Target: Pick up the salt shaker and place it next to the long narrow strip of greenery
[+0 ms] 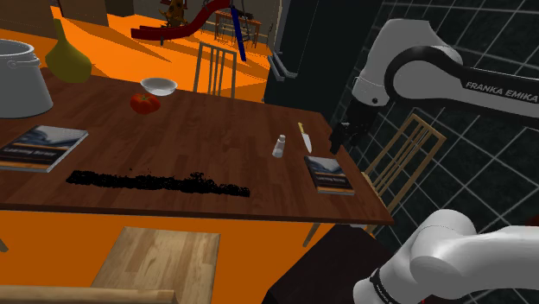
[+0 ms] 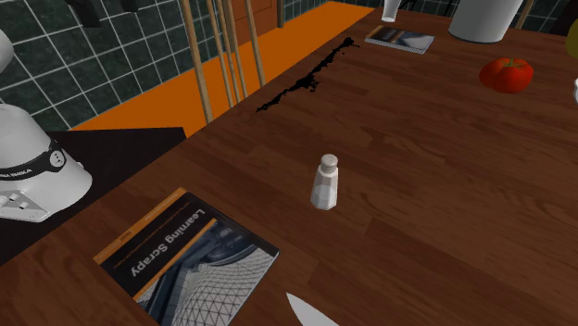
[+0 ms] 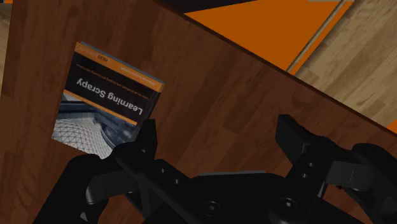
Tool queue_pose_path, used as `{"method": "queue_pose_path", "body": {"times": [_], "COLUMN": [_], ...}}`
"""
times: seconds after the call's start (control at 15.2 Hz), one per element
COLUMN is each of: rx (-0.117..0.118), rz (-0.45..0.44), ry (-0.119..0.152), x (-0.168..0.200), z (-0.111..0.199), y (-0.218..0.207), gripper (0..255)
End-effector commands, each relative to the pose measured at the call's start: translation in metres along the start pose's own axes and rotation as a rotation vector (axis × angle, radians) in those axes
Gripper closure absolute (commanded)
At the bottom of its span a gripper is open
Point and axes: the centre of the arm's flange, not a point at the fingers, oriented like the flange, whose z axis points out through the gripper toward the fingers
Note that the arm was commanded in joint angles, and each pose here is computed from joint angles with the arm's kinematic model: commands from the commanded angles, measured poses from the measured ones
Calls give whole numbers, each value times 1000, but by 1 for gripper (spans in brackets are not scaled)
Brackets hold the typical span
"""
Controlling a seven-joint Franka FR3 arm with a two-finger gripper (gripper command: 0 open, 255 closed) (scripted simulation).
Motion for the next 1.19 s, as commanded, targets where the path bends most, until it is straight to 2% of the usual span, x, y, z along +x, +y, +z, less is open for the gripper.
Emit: {"method": "queue_pose_path", "body": {"times": [0.0,1.12], "rx": [0,93], "rz": [0,12], "ry": [0,-92], "x": [0,211], "z": [0,98], "y": [0,63], "gripper": [0,0]}}
